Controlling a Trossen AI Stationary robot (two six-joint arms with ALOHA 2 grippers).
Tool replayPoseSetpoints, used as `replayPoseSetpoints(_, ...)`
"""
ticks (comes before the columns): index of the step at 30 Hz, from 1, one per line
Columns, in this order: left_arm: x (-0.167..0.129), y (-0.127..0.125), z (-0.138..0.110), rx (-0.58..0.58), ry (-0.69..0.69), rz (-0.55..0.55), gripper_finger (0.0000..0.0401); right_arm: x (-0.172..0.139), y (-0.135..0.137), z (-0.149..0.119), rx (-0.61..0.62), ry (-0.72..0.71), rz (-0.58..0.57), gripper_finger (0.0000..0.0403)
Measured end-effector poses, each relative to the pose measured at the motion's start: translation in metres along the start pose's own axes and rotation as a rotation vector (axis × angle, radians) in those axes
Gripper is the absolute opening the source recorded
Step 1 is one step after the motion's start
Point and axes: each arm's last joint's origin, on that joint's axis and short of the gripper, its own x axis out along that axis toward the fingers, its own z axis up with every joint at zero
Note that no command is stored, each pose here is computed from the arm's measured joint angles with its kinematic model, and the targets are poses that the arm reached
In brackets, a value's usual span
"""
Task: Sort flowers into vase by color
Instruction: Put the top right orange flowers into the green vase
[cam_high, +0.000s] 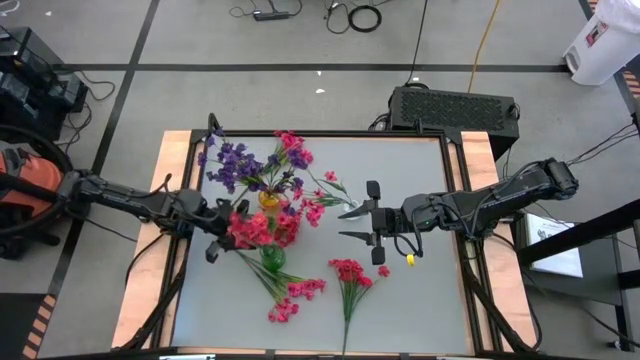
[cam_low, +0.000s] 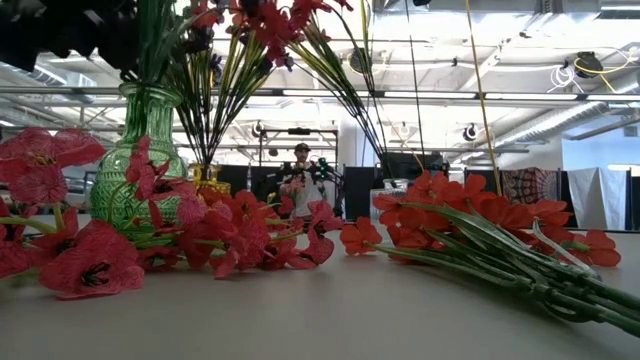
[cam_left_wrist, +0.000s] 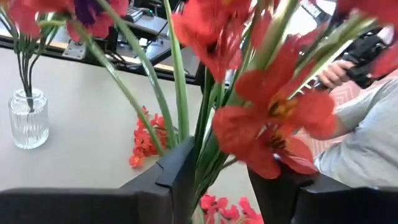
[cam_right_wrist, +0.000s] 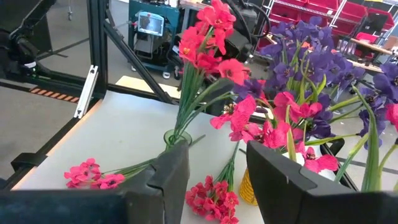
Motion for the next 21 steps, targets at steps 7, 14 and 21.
replayPoseSetpoints(7, -0.016, -0.006, 0.002, 0.005, -0.006, -0.023, 0.0146, 0.000, 0.000, 0.000, 0.000, 0.000, 0.000, 0.0155)
replayPoseSetpoints(14, -0.032, -0.009, -0.001, 0.001, 0.009, -0.023, 0.0146, 0.000, 0.000, -0.003, 0.041, 0.033, 0.004, 0.0155)
replayPoseSetpoints(21, -0.043, -0.010, -0.010, -0.020, 0.079, 0.002, 0.0146, -0.001, 0.002, -0.012, 0.143, 0.121, 0.010, 0.0155)
